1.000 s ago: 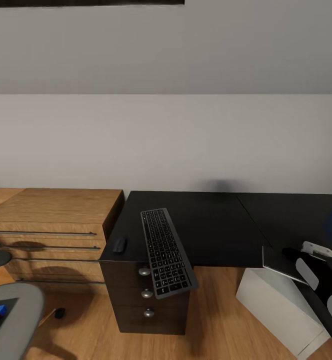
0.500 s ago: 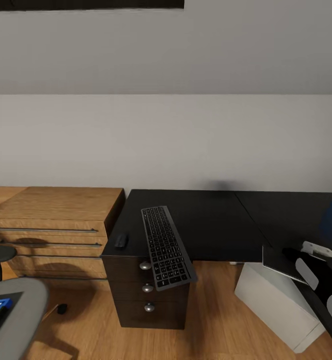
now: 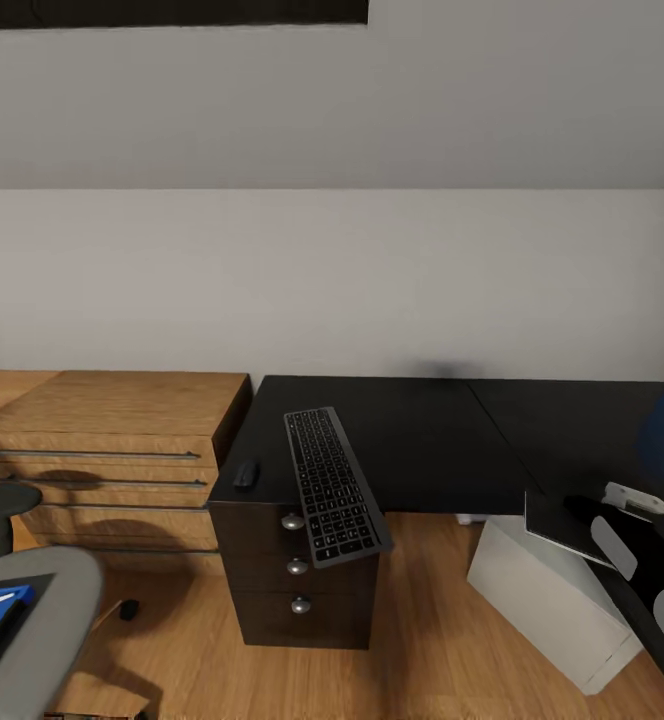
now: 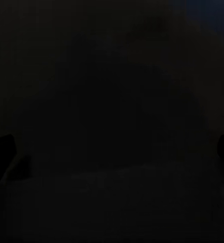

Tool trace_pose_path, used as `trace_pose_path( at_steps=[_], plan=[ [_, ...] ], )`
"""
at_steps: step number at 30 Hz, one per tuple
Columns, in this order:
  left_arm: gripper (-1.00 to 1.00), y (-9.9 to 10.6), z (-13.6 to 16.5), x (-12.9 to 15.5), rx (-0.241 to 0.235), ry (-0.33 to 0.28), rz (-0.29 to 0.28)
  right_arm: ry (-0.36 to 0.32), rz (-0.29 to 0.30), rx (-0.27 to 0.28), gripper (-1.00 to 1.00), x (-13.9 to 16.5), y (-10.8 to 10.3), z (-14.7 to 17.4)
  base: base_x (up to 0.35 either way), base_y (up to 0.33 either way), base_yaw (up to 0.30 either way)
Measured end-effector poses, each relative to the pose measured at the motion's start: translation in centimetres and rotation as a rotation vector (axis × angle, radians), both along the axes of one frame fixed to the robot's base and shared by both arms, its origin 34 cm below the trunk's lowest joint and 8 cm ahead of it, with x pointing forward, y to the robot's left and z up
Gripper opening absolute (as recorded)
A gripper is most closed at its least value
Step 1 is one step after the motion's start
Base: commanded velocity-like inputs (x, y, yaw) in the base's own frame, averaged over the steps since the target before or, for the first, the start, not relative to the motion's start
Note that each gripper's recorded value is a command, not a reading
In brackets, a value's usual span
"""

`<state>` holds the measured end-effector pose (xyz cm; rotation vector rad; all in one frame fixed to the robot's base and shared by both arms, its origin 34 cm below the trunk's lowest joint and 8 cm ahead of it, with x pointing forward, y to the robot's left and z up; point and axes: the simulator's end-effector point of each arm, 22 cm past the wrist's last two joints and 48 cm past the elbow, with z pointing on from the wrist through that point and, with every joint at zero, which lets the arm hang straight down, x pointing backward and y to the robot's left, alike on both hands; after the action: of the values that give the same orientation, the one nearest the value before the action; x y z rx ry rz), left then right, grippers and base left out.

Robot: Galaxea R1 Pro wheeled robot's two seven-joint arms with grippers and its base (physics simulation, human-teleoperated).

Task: In the bedroom, organize the workspace by keeping the computer under the desk, ensuring the monitor is on the desk, placing the keyboard on the desk next to the monitor, placing the mouse on the desk next to the keyboard, moving the folder from the swivel chair onto the desk next to the mouse, stacking the notebook on top of the folder with the pen on top of the notebook, and positioning the swivel chair next to the desk.

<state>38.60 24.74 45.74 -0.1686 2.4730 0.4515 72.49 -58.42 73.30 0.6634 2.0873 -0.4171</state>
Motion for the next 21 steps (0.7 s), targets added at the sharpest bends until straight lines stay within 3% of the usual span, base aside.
trace_pose_path(
  at_steps=[21],
  plan=[
    [1.0, -0.03, 0.22, 0.06, 0.0, -0.001, -0.001, 0.003, -0.001, 0.002, 1.0, -0.1, 0.0, 0.04, -0.011, 0.001, 0.0]
  ],
)
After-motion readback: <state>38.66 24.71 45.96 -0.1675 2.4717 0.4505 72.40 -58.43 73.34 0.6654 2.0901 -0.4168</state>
